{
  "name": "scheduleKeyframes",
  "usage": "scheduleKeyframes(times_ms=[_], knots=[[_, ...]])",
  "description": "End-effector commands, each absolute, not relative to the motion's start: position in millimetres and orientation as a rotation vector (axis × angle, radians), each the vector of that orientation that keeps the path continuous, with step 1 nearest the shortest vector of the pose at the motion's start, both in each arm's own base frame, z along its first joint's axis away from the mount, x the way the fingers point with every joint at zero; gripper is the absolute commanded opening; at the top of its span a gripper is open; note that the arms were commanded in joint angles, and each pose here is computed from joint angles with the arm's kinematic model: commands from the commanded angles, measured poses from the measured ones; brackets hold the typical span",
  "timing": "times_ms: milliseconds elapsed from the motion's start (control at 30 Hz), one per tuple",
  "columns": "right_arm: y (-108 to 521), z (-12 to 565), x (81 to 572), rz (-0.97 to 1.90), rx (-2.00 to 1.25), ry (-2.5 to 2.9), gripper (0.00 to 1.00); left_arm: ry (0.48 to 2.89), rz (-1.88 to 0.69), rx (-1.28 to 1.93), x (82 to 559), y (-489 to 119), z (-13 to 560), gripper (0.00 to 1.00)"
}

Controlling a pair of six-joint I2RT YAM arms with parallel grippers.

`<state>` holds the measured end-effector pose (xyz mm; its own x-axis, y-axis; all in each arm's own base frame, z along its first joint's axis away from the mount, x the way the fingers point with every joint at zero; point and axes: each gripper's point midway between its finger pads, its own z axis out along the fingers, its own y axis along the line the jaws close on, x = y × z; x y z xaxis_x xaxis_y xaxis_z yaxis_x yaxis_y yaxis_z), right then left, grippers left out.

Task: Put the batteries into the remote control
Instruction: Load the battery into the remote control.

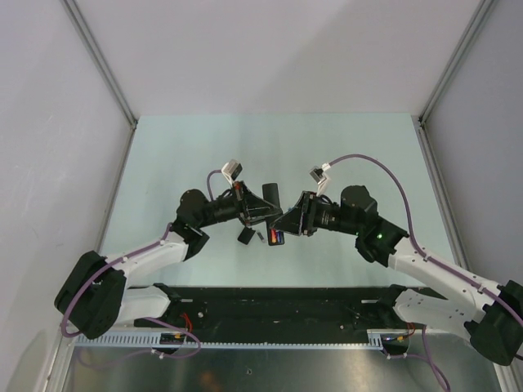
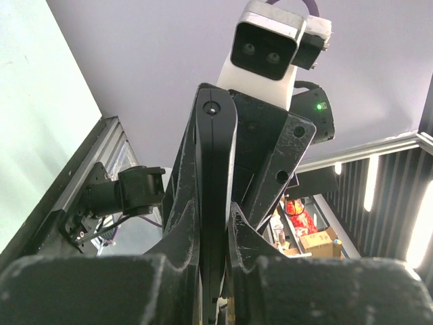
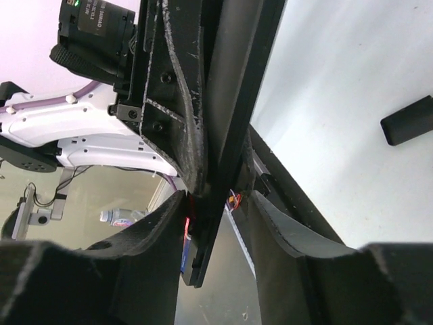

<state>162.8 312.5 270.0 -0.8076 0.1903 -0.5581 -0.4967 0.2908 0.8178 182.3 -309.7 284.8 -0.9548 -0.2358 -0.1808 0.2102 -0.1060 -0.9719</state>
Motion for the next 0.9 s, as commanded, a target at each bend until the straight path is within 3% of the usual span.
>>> scheduleKeyframes(times_ms=[0, 167, 267, 300, 333, 433, 533, 700, 867], knots=[[317.4, 273.0, 165.2, 1.588, -0.287, 1.973, 0.43, 1.814, -2.150, 0.020, 178.0, -309.1, 298.1, 0.00], [317.8, 263.5, 166.4, 1.568, -0.283, 2.011, 0.32, 1.815, -2.154, 0.025, 176.8, -308.8, 298.6, 0.00], [317.8, 260.3, 165.3, 1.566, -0.288, 2.026, 0.31, 1.810, -2.155, 0.028, 177.0, -309.0, 300.5, 0.00], [318.0, 260.7, 164.3, 1.571, -0.294, 2.025, 0.35, 1.808, -2.151, 0.032, 176.8, -308.8, 300.2, 0.00], [318.1, 264.8, 164.0, 1.579, -0.297, 2.009, 0.47, 1.807, -2.149, 0.035, 176.8, -308.8, 300.0, 0.00], [312.5, 280.0, 164.9, 1.592, -0.286, 1.955, 0.64, 1.815, -2.139, 0.031, 178.2, -309.4, 295.3, 0.00], [303.0, 297.5, 168.1, 1.583, -0.272, 1.917, 0.71, 1.829, -2.124, 0.021, 180.5, -309.8, 288.2, 0.00], [283.9, 314.6, 169.1, 1.535, -0.268, 1.877, 0.73, 1.850, -2.113, 0.005, 183.5, -309.2, 280.5, 0.00], [282.5, 291.8, 158.5, 1.523, -0.312, 1.978, 0.70, 1.834, -2.114, 0.015, 183.7, -308.7, 285.4, 0.00]])
